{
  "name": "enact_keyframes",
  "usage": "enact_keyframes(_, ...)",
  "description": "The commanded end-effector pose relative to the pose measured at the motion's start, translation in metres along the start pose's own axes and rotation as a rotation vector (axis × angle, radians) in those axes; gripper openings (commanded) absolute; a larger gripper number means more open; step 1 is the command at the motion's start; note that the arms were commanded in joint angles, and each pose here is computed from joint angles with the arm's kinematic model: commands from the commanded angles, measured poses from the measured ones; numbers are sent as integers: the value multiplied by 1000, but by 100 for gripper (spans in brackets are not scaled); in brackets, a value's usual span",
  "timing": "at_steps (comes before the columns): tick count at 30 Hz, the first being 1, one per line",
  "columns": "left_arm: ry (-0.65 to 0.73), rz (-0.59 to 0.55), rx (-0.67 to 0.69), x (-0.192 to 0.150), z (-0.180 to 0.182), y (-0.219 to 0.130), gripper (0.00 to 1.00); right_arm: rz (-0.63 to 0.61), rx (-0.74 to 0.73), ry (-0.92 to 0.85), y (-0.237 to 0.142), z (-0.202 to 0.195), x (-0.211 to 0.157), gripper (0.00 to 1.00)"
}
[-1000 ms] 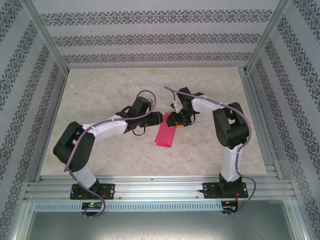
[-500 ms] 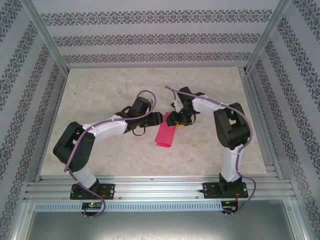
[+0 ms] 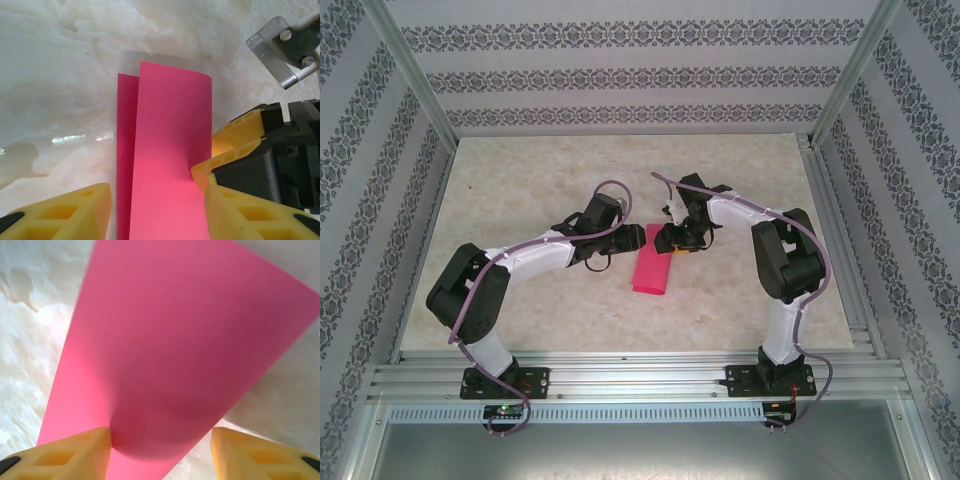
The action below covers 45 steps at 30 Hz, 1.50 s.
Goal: Fold a paper plane with a square sheet of paper (pick it up from the middle)
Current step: Fold the square sheet of paper in half at the center of the table, then hold the square sheet of paper at the center of the table.
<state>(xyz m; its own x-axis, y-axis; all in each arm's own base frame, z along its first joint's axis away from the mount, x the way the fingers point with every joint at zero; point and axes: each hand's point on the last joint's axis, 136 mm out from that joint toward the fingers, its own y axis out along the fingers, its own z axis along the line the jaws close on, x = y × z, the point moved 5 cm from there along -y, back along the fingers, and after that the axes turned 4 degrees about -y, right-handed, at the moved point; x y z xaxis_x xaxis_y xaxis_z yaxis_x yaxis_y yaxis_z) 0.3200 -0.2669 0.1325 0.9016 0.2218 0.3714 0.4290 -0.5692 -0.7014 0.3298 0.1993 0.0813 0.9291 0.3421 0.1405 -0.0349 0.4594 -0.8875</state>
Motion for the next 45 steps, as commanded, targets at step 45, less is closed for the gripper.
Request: enact_keyframes(45, -27, 51, -41, -12, -2, 5, 51, 46, 3, -66, 7, 4, 10, 55)
